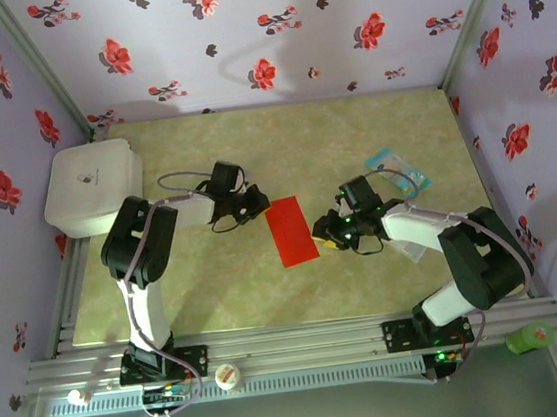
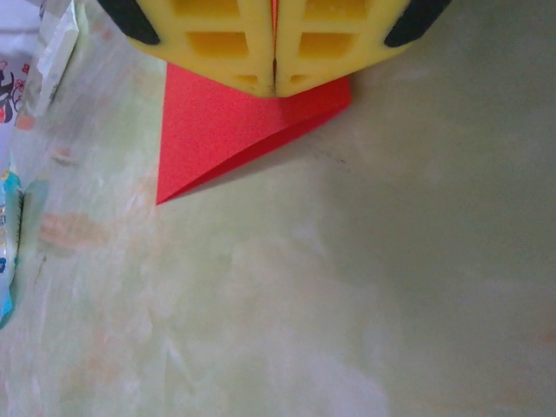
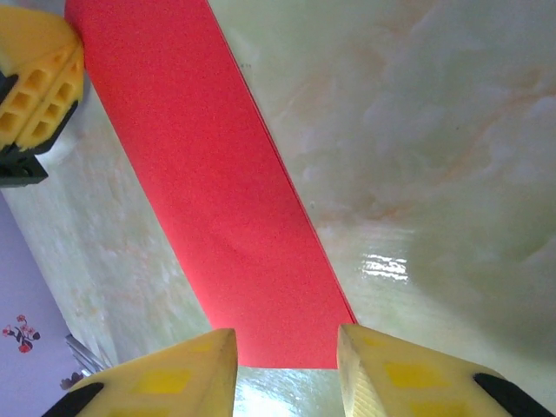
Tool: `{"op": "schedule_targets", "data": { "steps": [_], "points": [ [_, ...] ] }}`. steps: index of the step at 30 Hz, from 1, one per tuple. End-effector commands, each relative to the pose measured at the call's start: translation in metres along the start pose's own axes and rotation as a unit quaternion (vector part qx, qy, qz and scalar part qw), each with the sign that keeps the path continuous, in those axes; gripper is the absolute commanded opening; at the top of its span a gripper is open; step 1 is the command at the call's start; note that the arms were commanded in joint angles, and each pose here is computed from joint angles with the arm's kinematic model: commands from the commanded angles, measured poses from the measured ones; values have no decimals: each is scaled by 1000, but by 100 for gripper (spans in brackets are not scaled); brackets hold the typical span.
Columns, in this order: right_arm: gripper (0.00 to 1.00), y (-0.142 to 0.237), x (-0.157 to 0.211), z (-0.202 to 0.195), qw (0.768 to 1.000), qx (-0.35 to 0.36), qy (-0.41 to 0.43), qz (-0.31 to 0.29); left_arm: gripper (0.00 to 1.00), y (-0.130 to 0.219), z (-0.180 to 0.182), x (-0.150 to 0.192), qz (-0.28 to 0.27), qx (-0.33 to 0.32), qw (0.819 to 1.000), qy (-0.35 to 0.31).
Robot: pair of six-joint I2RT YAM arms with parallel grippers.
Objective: Fold a paper plane with a square sheet of paper (pick it up from the middle)
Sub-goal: First fold the square sheet of paper in half at the center of the table, then fold the triangle a second time at the center of the table.
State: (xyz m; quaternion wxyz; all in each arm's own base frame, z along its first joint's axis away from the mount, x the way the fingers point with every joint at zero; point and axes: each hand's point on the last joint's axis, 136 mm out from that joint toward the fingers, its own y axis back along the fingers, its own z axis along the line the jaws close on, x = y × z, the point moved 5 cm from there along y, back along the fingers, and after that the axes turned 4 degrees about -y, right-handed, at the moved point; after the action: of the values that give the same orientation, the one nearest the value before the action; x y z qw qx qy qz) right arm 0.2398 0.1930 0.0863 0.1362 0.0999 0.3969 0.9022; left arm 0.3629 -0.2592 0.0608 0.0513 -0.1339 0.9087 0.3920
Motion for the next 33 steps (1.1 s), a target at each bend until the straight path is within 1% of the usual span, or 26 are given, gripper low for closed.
{"op": "schedule_targets", "data": {
  "steps": [1,9,21,26,30,33],
  "points": [
    [36,-2,8,-3,999,22,6,30,9,-8,18,10,17,-9,1000,10],
    [39,-8,14,-9,998,42,-1,50,9,-13,26,15,29,-20,999,4],
    [41,-20,9,7,998,-5,-12,61,9,-16,28,17,34,-20,999,0],
    [41,-18,6,8,999,2,-9,52,8,-17,27,15,35,-17,999,-2],
    [41,-23,7,13,997,-21,-14,67,9,-19,24,13,38,-9,999,-4],
    [41,-23,2,17,998,-24,-7,59,8,-21,20,11,42,-2,999,-14]
  ]
}}
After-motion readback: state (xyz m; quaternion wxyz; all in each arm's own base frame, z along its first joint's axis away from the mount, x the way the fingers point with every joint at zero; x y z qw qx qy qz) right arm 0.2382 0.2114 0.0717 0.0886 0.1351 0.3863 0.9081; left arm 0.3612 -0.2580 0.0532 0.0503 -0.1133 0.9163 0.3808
